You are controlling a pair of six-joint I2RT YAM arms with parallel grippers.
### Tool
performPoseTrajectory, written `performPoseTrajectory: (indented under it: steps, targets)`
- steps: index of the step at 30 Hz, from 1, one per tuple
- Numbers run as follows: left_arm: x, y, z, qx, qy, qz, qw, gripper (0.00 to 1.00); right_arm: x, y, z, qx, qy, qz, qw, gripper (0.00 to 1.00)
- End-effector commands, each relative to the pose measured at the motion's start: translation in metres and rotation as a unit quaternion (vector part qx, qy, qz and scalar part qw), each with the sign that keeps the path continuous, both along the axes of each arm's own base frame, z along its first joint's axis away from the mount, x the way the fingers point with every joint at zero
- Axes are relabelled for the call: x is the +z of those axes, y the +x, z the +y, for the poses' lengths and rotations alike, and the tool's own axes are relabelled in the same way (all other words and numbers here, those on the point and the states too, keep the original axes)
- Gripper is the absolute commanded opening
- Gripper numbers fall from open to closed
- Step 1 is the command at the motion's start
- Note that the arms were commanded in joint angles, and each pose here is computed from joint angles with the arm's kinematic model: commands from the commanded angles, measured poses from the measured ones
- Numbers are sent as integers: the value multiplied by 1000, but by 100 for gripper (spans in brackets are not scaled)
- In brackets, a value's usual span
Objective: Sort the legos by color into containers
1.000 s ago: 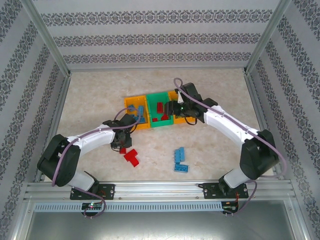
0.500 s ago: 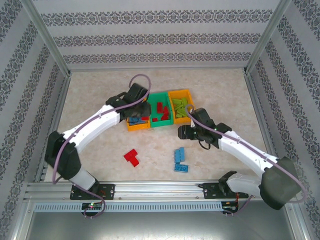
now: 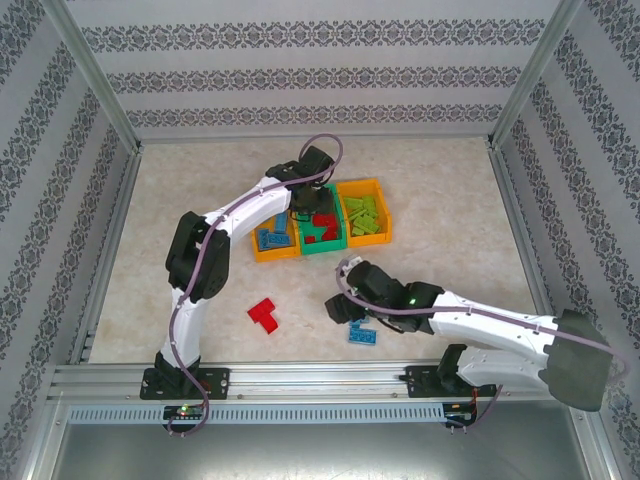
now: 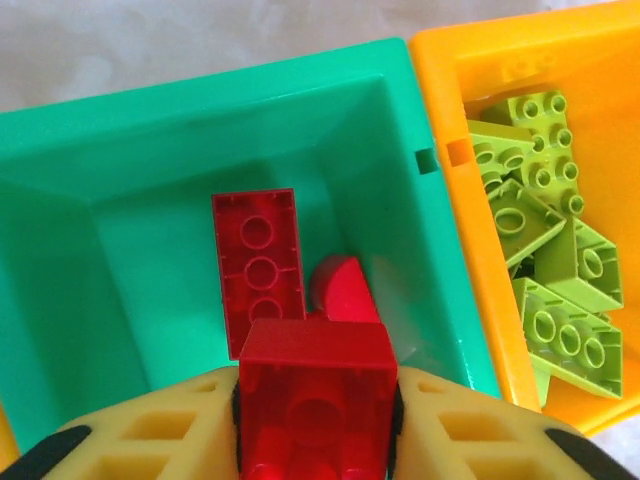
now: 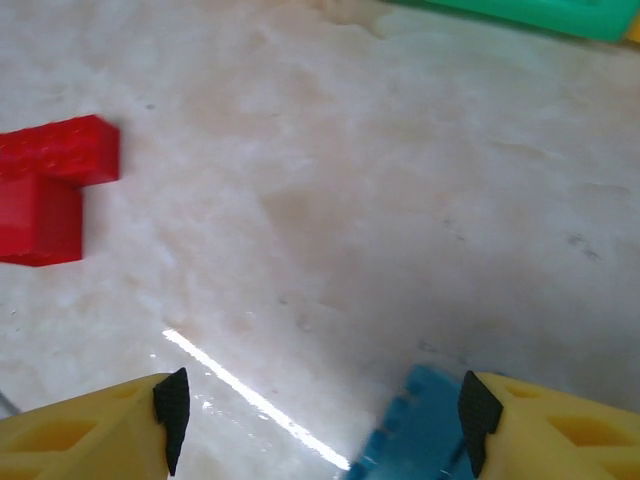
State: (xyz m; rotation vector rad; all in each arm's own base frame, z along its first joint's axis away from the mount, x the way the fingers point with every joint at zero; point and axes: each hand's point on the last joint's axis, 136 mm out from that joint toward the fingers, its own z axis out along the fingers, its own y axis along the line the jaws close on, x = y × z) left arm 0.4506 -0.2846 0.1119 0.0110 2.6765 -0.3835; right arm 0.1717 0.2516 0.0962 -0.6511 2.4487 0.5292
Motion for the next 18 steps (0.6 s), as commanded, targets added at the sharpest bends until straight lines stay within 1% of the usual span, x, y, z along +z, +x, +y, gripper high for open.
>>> performPoseTrajectory:
  steps: [1,2,6,8,11,14,18]
  targets:
    - [16,3,5,0,7,-9,1000,52,6,-4,29,37,-5,-34,999,76]
    - [18,2,5,-1,7,-10,1000,59,6,-10,40,58,-13,-39,997,77]
    - [36,1,8,3,-3,-27,1000,75,-4,-28,76,120,-47,-33,991,79]
    - [49,-1,10,6,-10,-43,999,85,-12,-35,95,142,-60,-19,988,80]
    - [68,-6,20,14,-5,-63,998,100,-19,-48,126,173,-61,-5,983,80]
    - [78,-15,36,23,14,-74,997,99,-32,-54,146,189,-82,14,979,81]
    - [80,-27,57,41,21,-78,996,99,-52,-53,157,194,-122,29,973,81]
